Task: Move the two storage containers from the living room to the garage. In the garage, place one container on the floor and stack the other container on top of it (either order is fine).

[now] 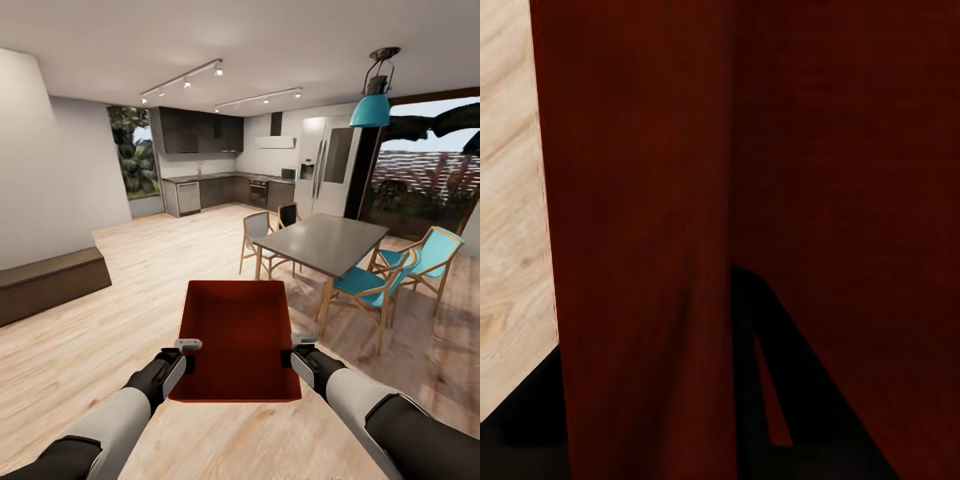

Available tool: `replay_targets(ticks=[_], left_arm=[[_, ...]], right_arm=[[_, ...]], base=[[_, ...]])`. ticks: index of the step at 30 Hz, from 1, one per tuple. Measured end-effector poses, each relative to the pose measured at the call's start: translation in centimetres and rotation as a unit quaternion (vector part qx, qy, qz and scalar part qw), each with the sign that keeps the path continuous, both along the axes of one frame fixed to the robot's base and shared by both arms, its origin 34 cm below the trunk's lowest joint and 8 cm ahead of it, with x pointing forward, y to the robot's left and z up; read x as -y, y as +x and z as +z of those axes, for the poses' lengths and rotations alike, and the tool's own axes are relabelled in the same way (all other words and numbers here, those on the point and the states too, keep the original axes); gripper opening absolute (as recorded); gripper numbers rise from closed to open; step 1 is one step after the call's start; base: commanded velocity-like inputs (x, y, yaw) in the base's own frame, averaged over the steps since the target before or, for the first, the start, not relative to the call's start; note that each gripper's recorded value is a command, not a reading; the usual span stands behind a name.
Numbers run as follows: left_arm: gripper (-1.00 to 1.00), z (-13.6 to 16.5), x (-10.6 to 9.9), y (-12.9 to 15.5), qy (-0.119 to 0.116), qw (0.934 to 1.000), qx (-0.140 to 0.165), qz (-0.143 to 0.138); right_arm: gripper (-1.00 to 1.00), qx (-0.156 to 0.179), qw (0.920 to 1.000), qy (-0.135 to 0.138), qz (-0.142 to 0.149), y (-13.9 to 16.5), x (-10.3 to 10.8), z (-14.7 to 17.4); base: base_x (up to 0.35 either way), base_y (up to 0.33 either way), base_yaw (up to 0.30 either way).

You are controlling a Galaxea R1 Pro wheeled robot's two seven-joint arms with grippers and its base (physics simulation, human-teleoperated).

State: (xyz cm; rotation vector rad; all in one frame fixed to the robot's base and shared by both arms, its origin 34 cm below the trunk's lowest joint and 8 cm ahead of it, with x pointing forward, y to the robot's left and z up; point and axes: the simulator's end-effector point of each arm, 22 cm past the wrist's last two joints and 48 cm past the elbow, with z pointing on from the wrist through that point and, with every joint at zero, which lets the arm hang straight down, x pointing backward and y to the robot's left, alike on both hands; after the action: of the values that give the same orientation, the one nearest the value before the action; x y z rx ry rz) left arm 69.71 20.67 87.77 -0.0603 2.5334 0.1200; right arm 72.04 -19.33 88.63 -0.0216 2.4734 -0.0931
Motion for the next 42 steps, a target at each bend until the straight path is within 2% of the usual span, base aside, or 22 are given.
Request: replay_targets(ticks=[42], left_arm=[[-1.00,-0.15,0.03,-0.13,0.001,1.0000,-0.002,-0.001]], right_arm=[[-1.00,-0.002,1.0000,0.001,-0.001,-0.19,0.03,-0.25]], base=[[0.000,0.000,-0.289]])
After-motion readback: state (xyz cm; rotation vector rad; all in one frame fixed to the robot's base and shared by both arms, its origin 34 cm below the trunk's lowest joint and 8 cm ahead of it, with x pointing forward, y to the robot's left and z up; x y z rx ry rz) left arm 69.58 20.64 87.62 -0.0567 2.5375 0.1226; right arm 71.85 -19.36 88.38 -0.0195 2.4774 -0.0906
